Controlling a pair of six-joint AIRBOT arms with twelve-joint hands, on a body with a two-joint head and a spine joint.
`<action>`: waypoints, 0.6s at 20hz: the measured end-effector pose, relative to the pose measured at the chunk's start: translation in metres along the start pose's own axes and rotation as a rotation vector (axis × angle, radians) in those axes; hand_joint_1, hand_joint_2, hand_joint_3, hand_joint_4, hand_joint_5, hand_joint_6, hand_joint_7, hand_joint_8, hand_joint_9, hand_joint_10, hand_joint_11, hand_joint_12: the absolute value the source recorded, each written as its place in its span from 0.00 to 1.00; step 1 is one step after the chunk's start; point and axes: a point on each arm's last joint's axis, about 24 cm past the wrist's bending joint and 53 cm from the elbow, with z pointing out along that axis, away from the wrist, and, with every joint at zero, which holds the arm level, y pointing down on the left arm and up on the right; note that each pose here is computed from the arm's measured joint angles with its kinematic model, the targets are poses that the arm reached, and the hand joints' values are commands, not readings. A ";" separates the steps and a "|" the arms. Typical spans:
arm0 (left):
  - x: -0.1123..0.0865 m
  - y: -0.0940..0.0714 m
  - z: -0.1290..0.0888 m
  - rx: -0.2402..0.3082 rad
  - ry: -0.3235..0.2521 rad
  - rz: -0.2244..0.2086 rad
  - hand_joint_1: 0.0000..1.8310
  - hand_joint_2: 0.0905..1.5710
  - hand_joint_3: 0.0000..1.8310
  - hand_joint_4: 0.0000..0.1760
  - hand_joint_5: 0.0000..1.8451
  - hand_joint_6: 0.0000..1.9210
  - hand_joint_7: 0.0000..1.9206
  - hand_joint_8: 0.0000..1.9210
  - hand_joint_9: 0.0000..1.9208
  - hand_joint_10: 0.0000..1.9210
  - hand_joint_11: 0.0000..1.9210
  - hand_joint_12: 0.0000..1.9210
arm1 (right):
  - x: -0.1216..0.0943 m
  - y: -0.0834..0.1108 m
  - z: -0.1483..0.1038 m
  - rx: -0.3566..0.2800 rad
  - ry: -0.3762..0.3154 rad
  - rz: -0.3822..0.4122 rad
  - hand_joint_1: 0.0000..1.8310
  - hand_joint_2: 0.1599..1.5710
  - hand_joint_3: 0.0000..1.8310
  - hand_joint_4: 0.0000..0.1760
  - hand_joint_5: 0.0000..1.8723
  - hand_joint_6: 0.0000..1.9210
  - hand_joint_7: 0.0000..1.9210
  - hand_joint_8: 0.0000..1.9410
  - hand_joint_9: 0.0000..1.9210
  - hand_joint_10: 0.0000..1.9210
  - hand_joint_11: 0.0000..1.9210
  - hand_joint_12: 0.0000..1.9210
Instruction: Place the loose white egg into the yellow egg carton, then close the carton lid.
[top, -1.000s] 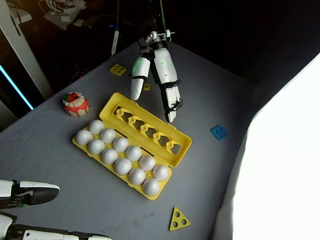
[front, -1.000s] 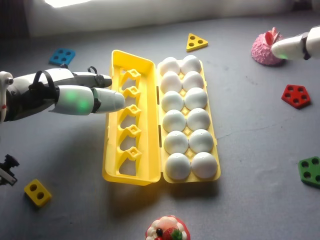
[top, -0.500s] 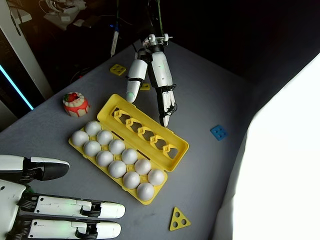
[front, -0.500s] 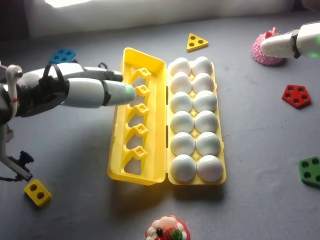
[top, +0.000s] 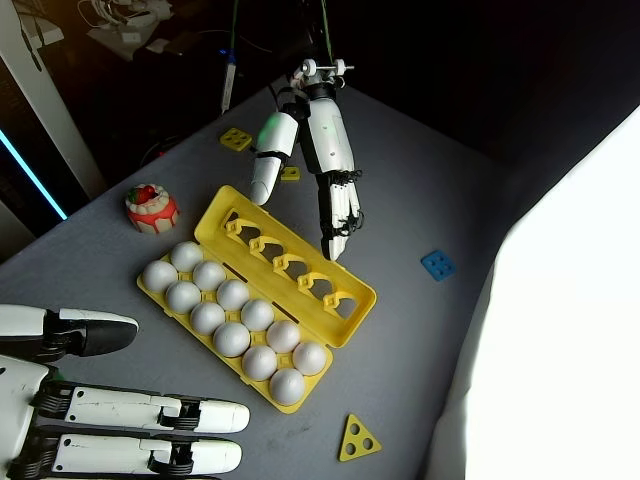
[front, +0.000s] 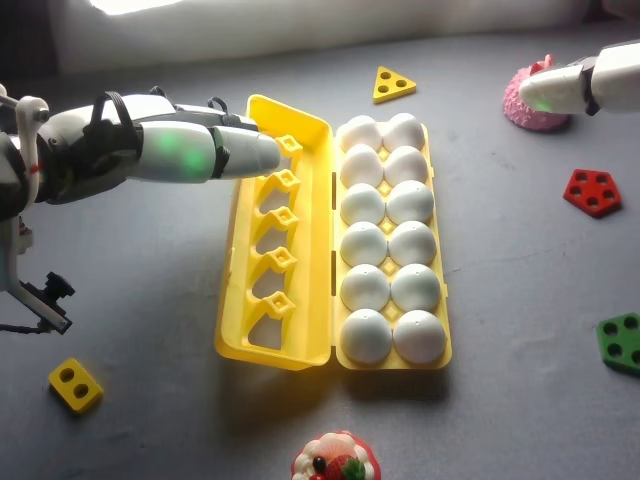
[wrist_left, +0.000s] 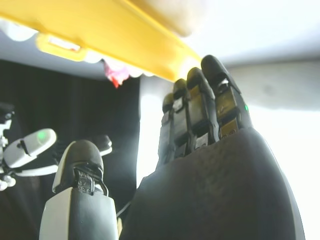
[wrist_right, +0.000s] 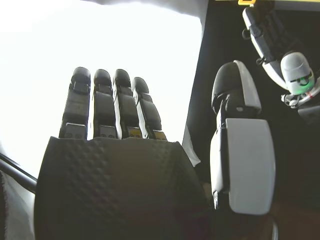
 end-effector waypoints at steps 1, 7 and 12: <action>0.000 0.000 0.000 0.000 0.001 -0.001 0.12 0.73 0.00 0.00 0.09 0.00 0.11 0.00 0.11 0.00 0.00 0.34 | 0.000 0.000 0.000 0.000 0.001 0.000 0.33 0.67 0.00 0.00 0.03 0.01 0.04 0.00 0.00 0.00 0.00 0.00; -0.001 -0.006 0.001 0.012 0.000 0.022 0.16 0.73 0.00 0.00 0.11 0.00 0.13 0.00 0.11 0.00 0.00 0.32 | 0.000 0.005 0.000 -0.011 -0.002 0.005 0.33 0.67 0.00 0.00 0.02 0.00 0.02 0.00 0.00 0.00 0.00 0.00; -0.019 0.008 -0.003 -0.010 -0.053 0.065 0.14 0.73 0.00 0.00 0.10 0.00 0.12 0.00 0.12 0.00 0.00 0.35 | 0.001 0.006 0.000 -0.013 0.000 0.005 0.34 0.66 0.00 0.00 0.03 0.00 0.04 0.01 0.01 0.00 0.00 0.00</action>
